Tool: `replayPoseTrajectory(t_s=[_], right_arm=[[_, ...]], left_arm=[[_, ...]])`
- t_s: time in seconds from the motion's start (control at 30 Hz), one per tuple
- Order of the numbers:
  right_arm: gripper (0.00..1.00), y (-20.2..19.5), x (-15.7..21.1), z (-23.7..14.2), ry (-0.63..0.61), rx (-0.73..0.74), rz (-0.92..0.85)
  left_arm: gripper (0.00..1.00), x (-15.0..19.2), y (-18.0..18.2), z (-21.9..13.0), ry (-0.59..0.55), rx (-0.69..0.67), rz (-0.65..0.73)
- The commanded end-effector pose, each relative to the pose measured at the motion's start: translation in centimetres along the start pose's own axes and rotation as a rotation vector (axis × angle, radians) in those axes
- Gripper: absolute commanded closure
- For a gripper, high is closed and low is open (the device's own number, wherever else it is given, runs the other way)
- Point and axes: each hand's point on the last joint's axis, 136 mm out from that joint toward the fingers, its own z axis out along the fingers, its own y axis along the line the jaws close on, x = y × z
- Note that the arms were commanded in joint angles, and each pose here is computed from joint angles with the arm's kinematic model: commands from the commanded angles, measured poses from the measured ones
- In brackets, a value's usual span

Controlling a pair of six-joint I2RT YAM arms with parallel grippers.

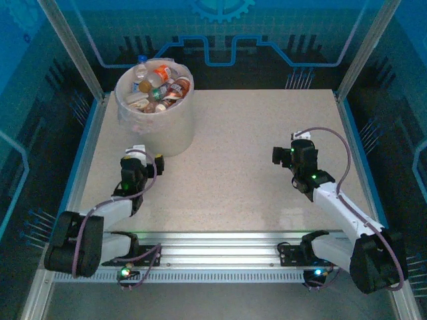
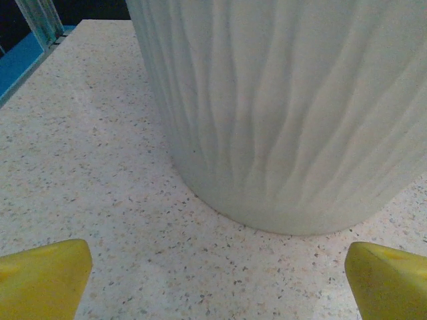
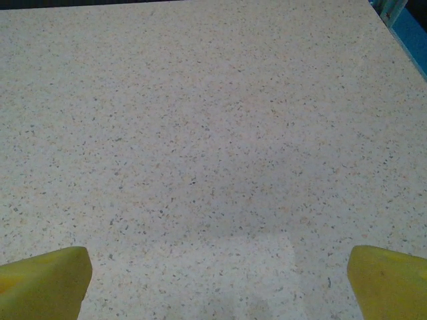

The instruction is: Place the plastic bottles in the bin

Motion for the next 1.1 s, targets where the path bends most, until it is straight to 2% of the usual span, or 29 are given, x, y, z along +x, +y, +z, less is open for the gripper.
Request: replayPoseTrajectory(t_s=[0.0,0.27,0.43,0.53,0.7,1.07], right_arm=[[0.0,-0.4,-0.6,0.1,-0.051,0.007,0.001],[0.0,0.0,-1.1,-0.1,-0.15,-0.025,-0.055],[0.0,0.1,-1.0,0.4,-0.142,-0.018,-0.108],[0.0,0.3,-1.0,1.0,-0.142,-0.023,-0.126],[0.0,1.2,-0.8,2.4,-0.16,-0.063,-0.164],[0.0,0.1,-1.0,3.5,-0.23,-0.12,-0.141]], left_arm=[[0.01,-2.4,-0.5,0.6,-0.107,0.033,-0.022],[0.01,-2.1,-0.7,2.7,-0.121,0.046,-0.024],[0.01,-1.1,-0.9,4.0,-0.118,0.051,-0.008],[0.01,-0.9,-1.0,4.7,-0.063,0.057,-0.018],[0.01,-0.8,-1.7,4.8,-0.031,0.175,-0.043],[0.01,-0.7,-1.7,4.8,-0.028,0.185,-0.048]])
